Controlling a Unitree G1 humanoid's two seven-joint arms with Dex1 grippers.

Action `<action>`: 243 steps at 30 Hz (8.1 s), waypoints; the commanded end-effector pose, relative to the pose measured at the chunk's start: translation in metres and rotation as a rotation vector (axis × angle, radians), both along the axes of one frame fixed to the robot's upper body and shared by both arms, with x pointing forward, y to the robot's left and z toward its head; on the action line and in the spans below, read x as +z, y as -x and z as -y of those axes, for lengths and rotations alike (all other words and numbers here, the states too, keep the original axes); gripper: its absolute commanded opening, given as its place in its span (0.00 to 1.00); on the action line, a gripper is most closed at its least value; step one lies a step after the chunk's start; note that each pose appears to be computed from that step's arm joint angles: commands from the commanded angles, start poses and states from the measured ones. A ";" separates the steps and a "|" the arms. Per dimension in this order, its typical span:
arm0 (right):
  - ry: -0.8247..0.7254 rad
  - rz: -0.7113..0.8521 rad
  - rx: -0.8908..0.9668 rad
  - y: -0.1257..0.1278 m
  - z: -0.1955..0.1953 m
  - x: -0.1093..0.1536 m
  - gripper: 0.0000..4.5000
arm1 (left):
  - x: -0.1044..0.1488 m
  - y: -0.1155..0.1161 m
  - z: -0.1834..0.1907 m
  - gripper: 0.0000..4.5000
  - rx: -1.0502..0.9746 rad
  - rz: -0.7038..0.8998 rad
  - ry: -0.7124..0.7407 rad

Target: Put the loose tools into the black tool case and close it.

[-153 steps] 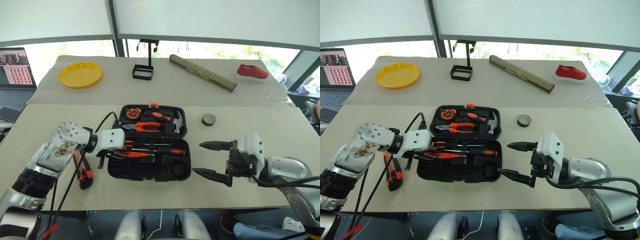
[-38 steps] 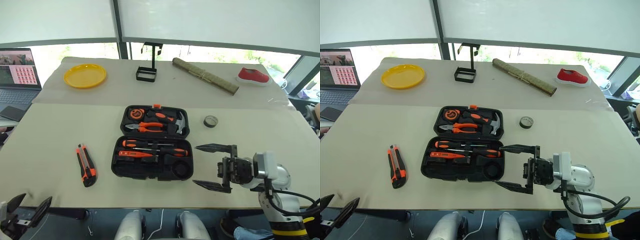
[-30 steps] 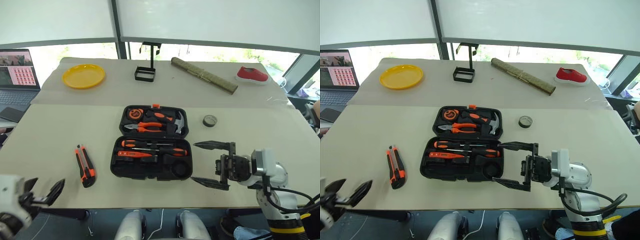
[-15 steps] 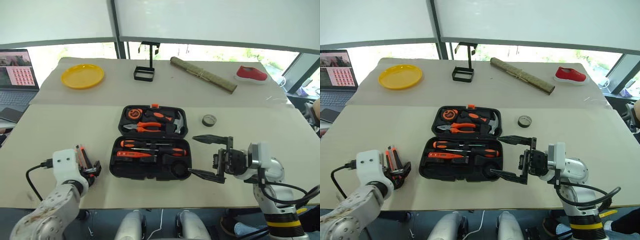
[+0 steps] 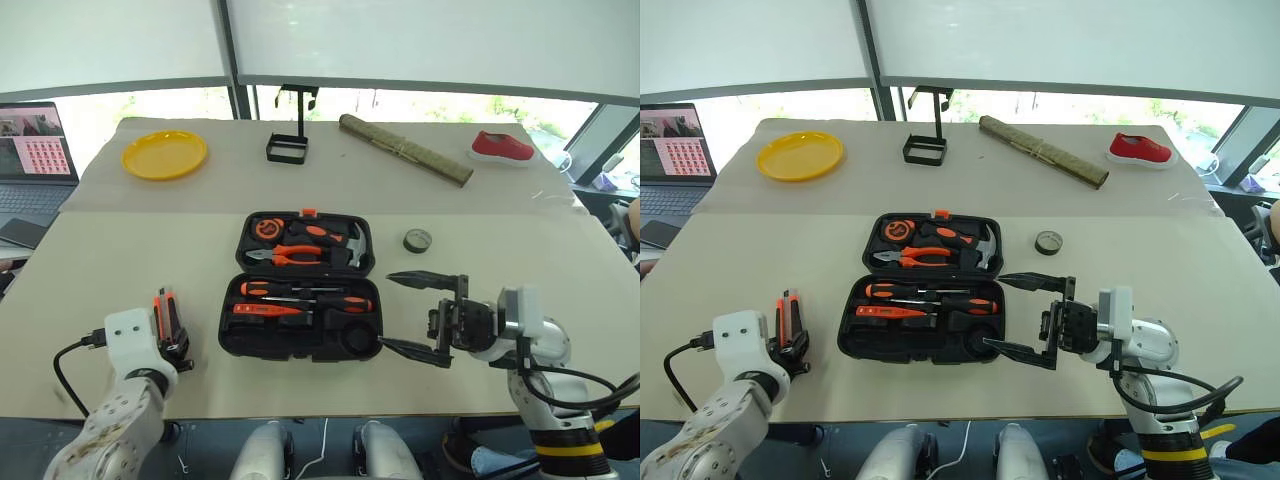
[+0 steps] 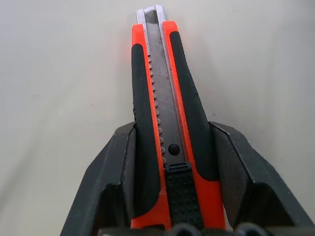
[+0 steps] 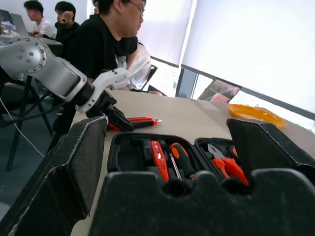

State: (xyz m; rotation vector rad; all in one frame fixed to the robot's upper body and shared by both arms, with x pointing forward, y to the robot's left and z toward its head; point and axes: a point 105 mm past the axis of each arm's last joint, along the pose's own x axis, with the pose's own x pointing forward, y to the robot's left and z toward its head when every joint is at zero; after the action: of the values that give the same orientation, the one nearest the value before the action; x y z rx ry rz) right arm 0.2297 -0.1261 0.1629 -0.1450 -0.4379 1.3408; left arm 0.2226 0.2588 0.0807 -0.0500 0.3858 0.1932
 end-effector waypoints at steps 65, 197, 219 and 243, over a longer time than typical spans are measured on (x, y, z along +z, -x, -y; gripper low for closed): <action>0.049 0.001 -0.165 0.014 0.012 0.005 1.00 | 0.055 -0.035 0.131 0.26 -1.815 0.232 -0.188; 0.684 -0.419 0.112 -0.031 -0.020 0.008 0.73 | 0.041 -0.034 0.015 1.00 -1.136 0.204 -0.032; 0.464 -0.236 -0.521 -0.124 -0.003 -0.059 0.00 | 0.014 -0.102 0.062 0.01 -0.841 0.236 -0.063; 0.408 -0.334 -0.559 -0.110 0.018 -0.064 0.00 | 0.008 -0.096 0.098 0.01 -1.056 0.196 -0.029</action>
State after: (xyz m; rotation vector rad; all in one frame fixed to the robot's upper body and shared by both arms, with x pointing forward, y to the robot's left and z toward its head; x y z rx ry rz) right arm 0.3422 -0.1544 0.0836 -0.3420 0.2123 0.8113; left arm 0.3237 0.1773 0.0798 0.1664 0.2078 -0.7446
